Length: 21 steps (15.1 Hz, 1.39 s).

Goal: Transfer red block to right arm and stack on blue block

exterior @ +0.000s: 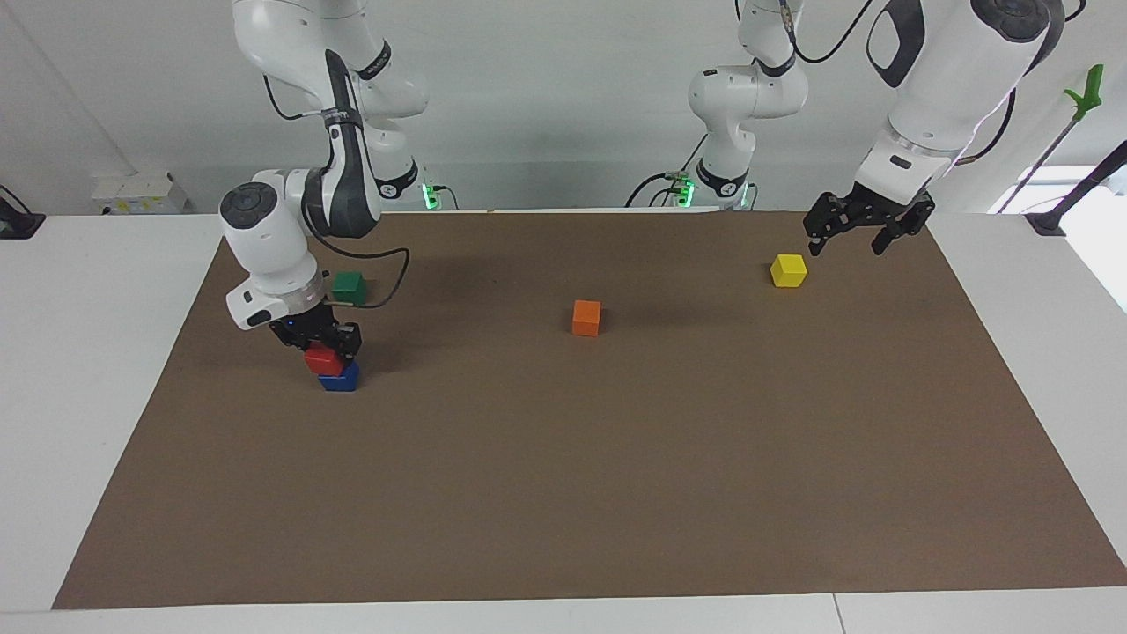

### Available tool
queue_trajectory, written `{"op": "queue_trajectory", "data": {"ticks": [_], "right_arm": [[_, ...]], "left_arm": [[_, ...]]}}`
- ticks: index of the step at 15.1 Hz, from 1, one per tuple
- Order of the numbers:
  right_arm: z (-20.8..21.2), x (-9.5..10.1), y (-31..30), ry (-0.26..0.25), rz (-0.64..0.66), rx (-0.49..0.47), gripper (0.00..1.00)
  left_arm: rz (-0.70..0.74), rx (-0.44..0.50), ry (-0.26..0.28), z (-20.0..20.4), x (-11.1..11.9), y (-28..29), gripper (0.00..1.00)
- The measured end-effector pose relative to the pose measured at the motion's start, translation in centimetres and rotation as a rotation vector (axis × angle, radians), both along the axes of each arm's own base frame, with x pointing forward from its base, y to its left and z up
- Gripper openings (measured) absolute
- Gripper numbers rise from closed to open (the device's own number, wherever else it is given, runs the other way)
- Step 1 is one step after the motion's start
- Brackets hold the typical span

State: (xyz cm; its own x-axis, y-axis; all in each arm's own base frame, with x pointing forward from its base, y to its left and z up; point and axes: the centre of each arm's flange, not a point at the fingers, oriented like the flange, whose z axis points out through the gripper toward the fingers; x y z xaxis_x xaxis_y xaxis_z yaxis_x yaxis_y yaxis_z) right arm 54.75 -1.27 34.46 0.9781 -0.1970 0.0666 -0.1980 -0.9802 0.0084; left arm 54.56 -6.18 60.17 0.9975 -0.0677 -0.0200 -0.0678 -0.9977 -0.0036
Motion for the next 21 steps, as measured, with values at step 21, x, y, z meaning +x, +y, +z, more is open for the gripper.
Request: {"op": "queue_trajectory", "data": {"ticks": [21], "right_arm": [[23.2, -0.9, -1.7, 0.182, 0.280, 0.009, 1.00]], "left_arm": [[0.003, 0.000, 0.001, 0.0, 0.0, 0.1, 1.00]]}}
